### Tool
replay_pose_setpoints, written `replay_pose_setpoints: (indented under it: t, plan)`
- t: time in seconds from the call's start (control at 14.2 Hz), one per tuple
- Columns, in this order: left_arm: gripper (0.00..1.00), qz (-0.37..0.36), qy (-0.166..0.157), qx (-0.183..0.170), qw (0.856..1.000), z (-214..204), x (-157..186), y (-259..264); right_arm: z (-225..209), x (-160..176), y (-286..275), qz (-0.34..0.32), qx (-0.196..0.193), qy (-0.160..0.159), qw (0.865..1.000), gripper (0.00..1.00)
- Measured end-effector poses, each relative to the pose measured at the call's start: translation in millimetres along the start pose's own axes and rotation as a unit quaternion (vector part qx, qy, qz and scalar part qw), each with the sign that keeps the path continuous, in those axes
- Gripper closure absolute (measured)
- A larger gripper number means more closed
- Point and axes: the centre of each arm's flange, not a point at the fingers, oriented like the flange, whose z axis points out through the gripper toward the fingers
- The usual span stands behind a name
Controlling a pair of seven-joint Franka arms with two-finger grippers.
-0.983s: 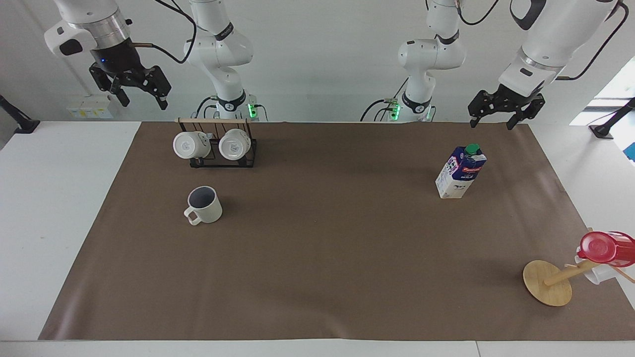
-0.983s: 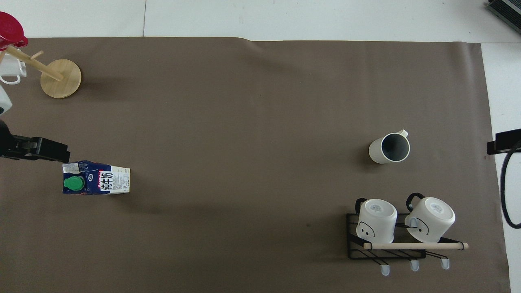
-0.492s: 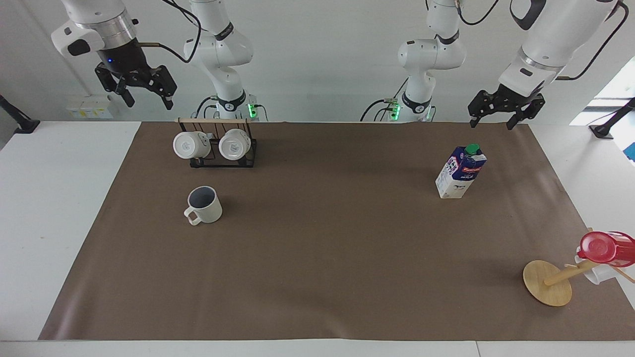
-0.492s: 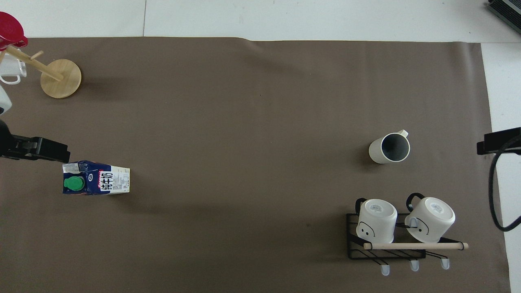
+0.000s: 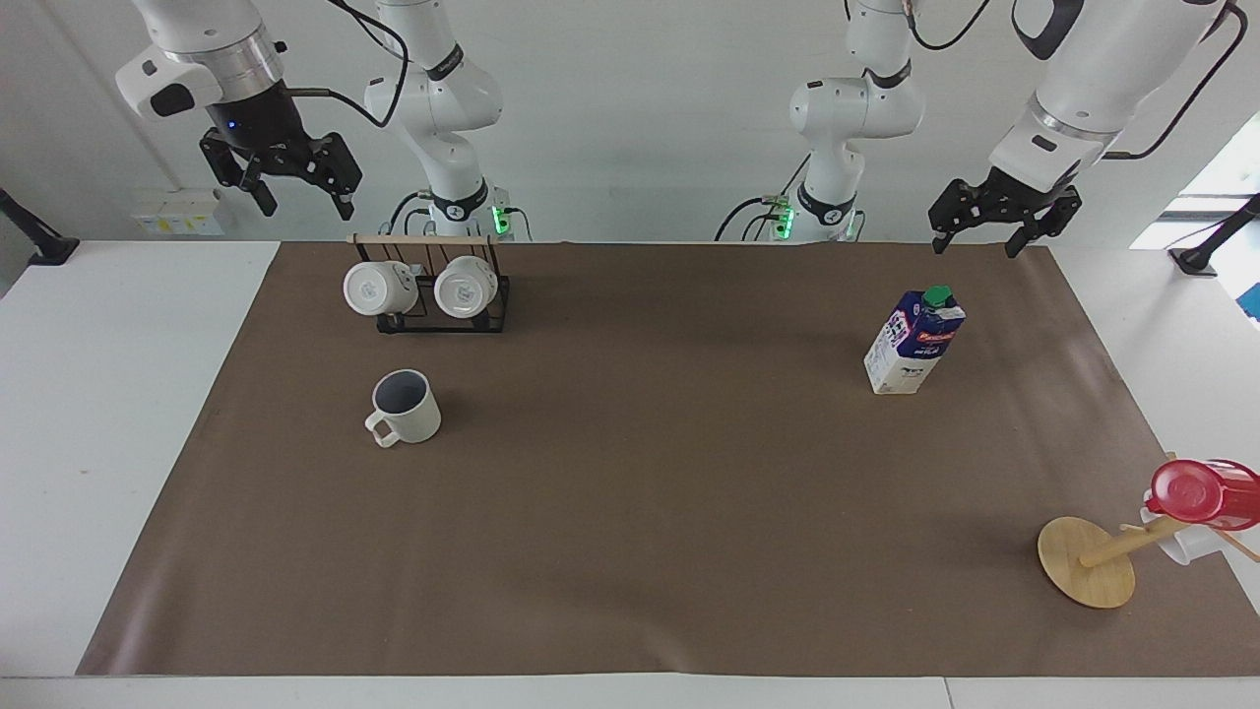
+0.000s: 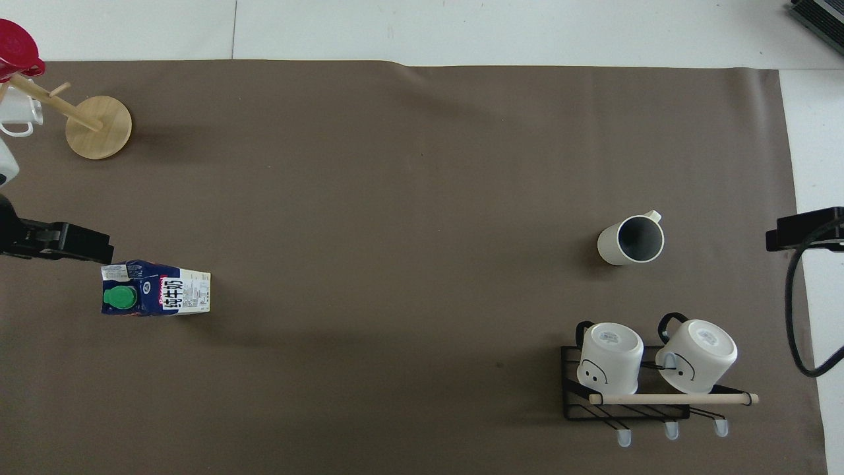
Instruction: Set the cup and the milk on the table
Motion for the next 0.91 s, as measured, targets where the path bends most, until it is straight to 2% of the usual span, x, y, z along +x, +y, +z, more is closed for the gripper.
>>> replay_pose_setpoints:
  t: [0.49,0.91]
  plan:
    - [0.0,0.0,0.0,0.0,1.0,0,0,0,3,1,0,0.0,0.0,-0.001,1.0,0.0]
    - [0.0,0.0,0.0,0.0,1.0,0,0,0,27,18,-13,-0.006,0.0,0.019,1.0,0.0]
